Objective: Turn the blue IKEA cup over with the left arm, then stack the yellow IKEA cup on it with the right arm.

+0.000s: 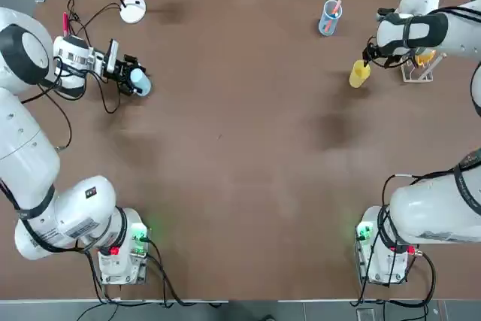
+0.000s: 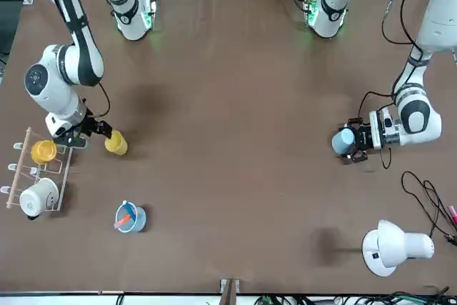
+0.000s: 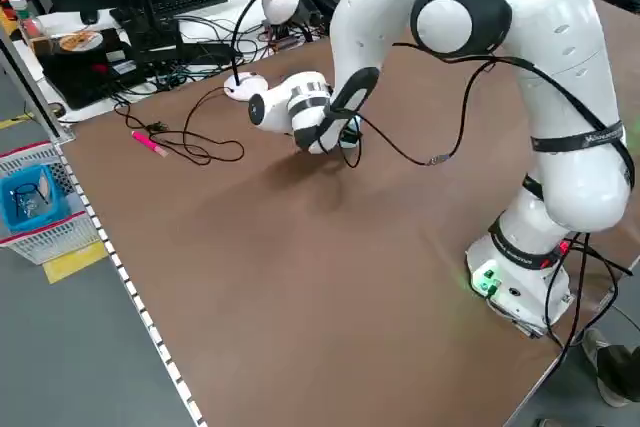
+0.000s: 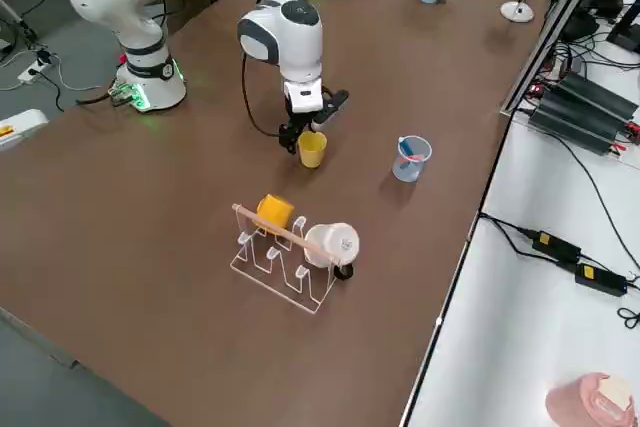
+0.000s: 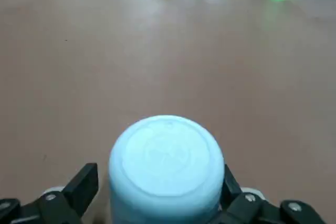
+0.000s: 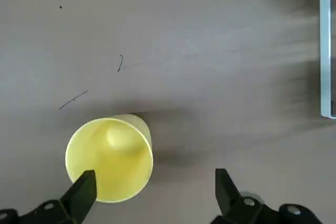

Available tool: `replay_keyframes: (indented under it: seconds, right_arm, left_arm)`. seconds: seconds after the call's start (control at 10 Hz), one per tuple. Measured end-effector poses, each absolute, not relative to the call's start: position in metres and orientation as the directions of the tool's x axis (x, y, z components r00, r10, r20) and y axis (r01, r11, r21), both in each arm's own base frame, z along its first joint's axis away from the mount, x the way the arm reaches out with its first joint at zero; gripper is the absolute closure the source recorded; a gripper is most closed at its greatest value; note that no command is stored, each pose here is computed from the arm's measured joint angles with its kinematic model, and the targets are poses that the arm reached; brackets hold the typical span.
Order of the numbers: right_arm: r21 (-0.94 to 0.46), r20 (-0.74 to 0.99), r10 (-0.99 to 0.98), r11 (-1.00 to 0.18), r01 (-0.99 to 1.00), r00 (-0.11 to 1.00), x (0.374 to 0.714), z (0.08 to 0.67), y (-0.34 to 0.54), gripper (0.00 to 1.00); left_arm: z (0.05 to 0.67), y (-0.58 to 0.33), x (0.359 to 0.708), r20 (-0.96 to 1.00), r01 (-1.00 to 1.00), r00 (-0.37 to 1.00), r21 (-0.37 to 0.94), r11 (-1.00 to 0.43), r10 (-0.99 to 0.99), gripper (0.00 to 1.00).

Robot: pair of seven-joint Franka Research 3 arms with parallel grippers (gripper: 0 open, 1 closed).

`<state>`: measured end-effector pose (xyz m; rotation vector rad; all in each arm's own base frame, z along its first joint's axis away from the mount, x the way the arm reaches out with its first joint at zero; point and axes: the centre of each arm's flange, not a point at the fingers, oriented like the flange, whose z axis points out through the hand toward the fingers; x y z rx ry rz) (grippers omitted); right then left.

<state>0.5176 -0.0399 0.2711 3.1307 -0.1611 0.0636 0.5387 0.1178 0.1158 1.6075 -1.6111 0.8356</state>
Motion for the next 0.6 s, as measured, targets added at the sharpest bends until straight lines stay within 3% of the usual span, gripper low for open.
replay_keyframes:
  seconds: [0.6]
  right_arm:
    - [0.002, 0.064, -0.101, -0.995, -0.101, 0.993, 0.520, 0.246, -0.040, 0.00]
  left_arm:
    - [0.108, 0.117, 0.537, 0.833, -0.999, 0.026, 0.041, 0.015, -0.553, 0.02]
